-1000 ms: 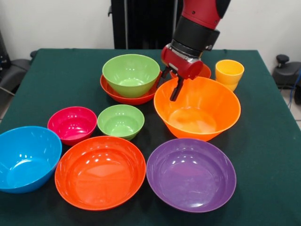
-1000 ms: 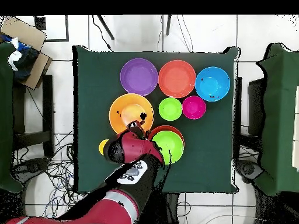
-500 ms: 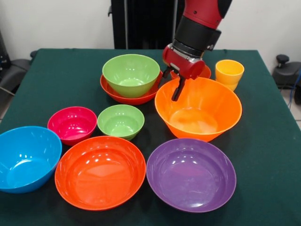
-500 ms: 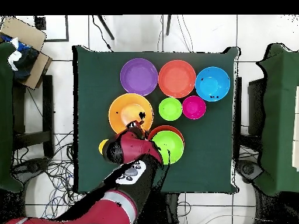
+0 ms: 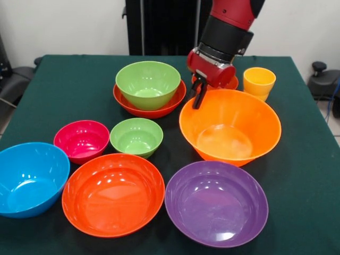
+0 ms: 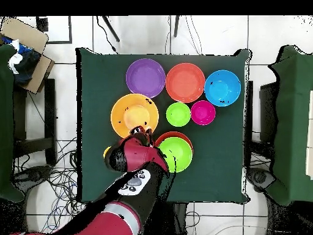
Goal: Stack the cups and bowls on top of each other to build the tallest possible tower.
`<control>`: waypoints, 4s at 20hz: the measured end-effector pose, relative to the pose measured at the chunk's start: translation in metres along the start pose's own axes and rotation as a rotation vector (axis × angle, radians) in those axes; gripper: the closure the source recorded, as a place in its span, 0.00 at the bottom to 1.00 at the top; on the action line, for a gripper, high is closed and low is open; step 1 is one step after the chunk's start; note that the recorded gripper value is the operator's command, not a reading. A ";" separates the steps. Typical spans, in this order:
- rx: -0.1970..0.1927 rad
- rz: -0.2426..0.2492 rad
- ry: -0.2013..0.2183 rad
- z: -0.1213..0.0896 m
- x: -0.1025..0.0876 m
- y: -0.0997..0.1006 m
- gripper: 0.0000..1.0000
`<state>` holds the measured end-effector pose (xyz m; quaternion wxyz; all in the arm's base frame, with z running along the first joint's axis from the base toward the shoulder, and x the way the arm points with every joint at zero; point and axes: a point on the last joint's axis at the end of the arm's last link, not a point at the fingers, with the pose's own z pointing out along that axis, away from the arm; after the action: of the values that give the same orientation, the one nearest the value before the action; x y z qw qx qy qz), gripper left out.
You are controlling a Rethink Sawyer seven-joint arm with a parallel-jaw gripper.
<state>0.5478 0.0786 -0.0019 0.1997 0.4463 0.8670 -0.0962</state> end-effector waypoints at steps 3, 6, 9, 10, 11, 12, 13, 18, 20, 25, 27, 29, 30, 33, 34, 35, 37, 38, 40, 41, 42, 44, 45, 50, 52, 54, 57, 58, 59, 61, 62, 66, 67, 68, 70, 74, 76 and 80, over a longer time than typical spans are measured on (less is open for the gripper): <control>-0.007 -0.003 -0.002 -0.003 0.001 0.003 1.00; -0.008 -0.005 -0.002 -0.004 0.002 0.003 1.00; -0.008 -0.004 -0.002 -0.004 0.002 0.003 1.00; -0.008 -0.004 -0.002 -0.004 0.002 0.003 1.00; -0.007 -0.004 -0.001 -0.004 0.002 0.003 1.00; -0.007 -0.004 -0.001 -0.004 0.002 0.003 1.00; -0.003 -0.005 0.003 -0.004 0.002 0.004 1.00; 0.010 -0.009 0.019 -0.015 0.006 0.008 1.00; 0.023 -0.006 0.037 -0.028 0.005 0.013 1.00; 0.064 0.028 0.091 -0.068 -0.012 0.022 1.00; 0.080 0.042 0.112 -0.082 -0.019 0.023 1.00; 0.094 0.055 0.130 -0.094 -0.025 0.023 1.00; 0.102 0.063 0.141 -0.101 -0.028 0.024 1.00; 0.122 0.083 0.169 -0.119 -0.038 0.023 1.00; 0.126 0.089 0.177 -0.124 -0.041 0.023 1.00; 0.130 0.095 0.184 -0.129 -0.044 0.023 1.00; 0.133 0.109 0.194 -0.138 -0.051 0.022 1.00; 0.133 0.112 0.196 -0.140 -0.053 0.022 1.00; 0.135 0.124 0.205 -0.149 -0.059 0.022 1.00; 0.137 0.126 0.208 -0.151 -0.061 0.021 1.00; 0.138 0.129 0.212 -0.153 -0.062 0.021 1.00; 0.141 0.132 0.219 -0.157 -0.064 0.021 1.00; 0.142 0.134 0.222 -0.159 -0.064 0.021 1.00; 0.147 0.145 0.243 -0.171 -0.070 0.021 1.00; 0.148 0.155 0.252 -0.178 -0.075 0.020 1.00; 0.147 0.169 0.258 -0.184 -0.083 0.019 1.00; 0.134 0.192 0.253 -0.193 -0.101 0.013 1.00; 0.126 0.203 0.246 -0.198 -0.111 0.010 1.00; 0.123 0.207 0.242 -0.199 -0.115 0.009 1.00; 0.112 0.219 0.230 -0.204 -0.128 0.003 1.00; 0.107 0.225 0.224 -0.207 -0.135 0.000 1.00; 0.084 0.235 0.196 -0.220 -0.162 -0.018 1.00; 0.078 0.235 0.189 -0.224 -0.169 -0.026 1.00; 0.077 0.234 0.187 -0.227 -0.172 -0.031 1.00; 0.076 0.233 0.184 -0.231 -0.174 -0.041 1.00; 0.088 0.205 0.187 -0.237 -0.170 -0.070 1.00; 0.094 0.200 0.190 -0.237 -0.167 -0.074 1.00; 0.118 0.178 0.202 -0.232 -0.156 -0.089 1.00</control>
<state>0.4966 -0.0081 0.2737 0.0927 0.5399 0.8324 -0.0834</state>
